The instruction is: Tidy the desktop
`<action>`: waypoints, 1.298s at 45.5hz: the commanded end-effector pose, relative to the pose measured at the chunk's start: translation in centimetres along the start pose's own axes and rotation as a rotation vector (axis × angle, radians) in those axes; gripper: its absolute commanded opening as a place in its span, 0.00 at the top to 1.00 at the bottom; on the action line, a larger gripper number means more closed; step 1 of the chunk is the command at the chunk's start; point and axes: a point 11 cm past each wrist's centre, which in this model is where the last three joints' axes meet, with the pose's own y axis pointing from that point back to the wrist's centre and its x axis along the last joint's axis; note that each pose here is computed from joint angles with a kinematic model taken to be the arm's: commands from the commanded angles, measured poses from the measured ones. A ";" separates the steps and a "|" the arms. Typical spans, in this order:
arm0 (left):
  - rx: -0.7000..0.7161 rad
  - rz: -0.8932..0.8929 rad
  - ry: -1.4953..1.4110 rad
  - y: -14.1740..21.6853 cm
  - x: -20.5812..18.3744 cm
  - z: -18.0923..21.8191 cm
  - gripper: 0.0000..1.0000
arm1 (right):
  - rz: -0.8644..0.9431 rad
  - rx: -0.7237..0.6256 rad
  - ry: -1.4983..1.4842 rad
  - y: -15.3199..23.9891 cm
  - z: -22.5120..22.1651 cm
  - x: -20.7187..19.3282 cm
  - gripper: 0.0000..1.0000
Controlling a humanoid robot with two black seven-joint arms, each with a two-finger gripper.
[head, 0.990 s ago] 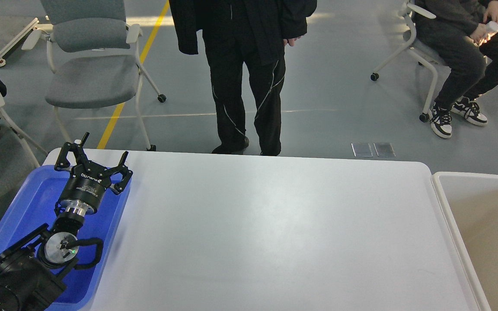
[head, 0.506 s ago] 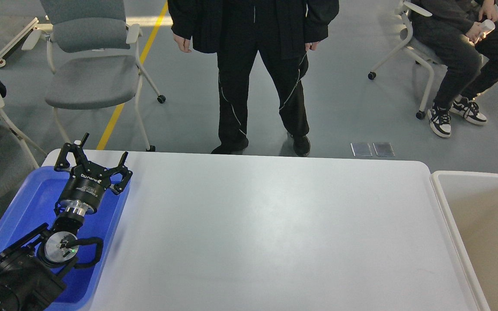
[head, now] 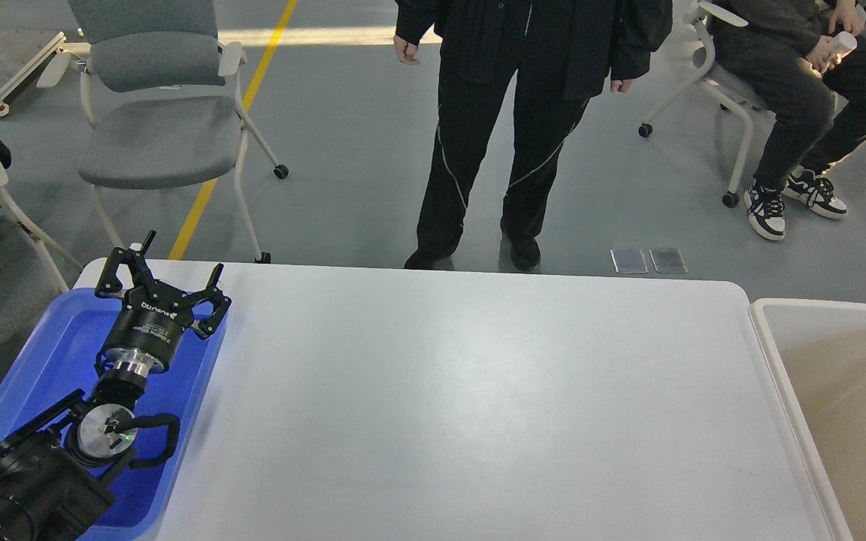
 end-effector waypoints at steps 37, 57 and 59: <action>0.001 -0.001 -0.001 0.0 0.0 0.0 0.00 | 0.129 0.014 -0.298 -0.8 -3.3 -0.6 0.00; 0.000 0.000 0.001 0.0 0.0 0.0 0.00 | 0.120 0.064 -0.345 -1.2 -6.1 -0.6 0.00; 0.000 0.000 0.001 0.0 0.0 0.0 0.00 | 0.126 0.079 -0.350 -1.2 -6.8 -0.1 0.00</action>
